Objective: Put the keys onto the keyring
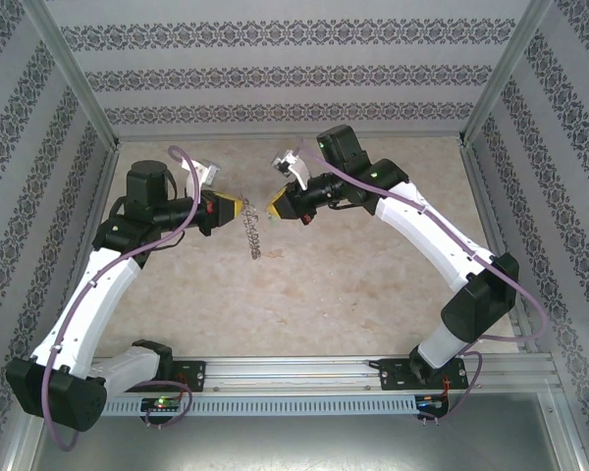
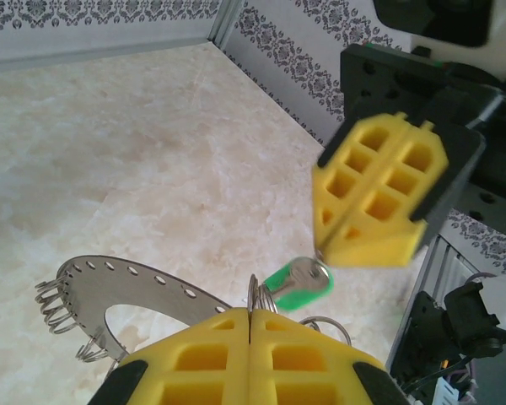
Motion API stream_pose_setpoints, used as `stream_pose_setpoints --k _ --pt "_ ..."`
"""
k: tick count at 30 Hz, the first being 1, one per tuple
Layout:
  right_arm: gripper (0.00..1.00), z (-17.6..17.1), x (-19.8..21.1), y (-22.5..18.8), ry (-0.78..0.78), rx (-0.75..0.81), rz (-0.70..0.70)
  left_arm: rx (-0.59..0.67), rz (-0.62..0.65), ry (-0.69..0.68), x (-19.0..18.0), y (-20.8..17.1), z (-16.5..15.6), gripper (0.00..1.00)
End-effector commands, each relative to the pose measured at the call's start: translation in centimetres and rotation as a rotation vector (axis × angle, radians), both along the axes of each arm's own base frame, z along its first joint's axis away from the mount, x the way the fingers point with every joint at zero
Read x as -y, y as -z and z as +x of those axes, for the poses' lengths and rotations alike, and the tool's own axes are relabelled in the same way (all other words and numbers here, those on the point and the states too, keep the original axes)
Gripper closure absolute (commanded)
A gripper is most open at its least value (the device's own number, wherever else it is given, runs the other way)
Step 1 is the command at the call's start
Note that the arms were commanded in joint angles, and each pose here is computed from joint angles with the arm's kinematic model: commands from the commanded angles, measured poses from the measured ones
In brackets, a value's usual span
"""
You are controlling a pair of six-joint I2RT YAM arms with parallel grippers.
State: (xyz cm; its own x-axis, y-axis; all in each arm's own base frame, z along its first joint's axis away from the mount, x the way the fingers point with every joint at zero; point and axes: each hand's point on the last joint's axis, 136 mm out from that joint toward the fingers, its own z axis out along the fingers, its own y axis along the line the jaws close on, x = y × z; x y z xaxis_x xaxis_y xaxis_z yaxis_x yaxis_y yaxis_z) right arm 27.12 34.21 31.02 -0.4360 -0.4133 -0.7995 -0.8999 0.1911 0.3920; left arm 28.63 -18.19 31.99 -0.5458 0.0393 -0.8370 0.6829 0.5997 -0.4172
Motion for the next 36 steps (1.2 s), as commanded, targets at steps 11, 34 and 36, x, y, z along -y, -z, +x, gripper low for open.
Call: stream_pose_setpoints --k 11,34,36 --pt "1.0 -1.7 -1.7 -3.7 -0.036 0.116 0.033 0.069 -0.015 0.068 1.0 -2.0 -0.9 1.0" --pt "1.0 1.2 -3.1 -3.5 0.063 0.171 -0.029 0.082 -0.013 0.106 1.7 -2.5 -1.3 1.0" --pt "1.0 1.2 -3.2 -3.4 0.057 0.167 -0.036 0.084 -0.012 0.106 1.7 -2.5 -1.3 1.0"
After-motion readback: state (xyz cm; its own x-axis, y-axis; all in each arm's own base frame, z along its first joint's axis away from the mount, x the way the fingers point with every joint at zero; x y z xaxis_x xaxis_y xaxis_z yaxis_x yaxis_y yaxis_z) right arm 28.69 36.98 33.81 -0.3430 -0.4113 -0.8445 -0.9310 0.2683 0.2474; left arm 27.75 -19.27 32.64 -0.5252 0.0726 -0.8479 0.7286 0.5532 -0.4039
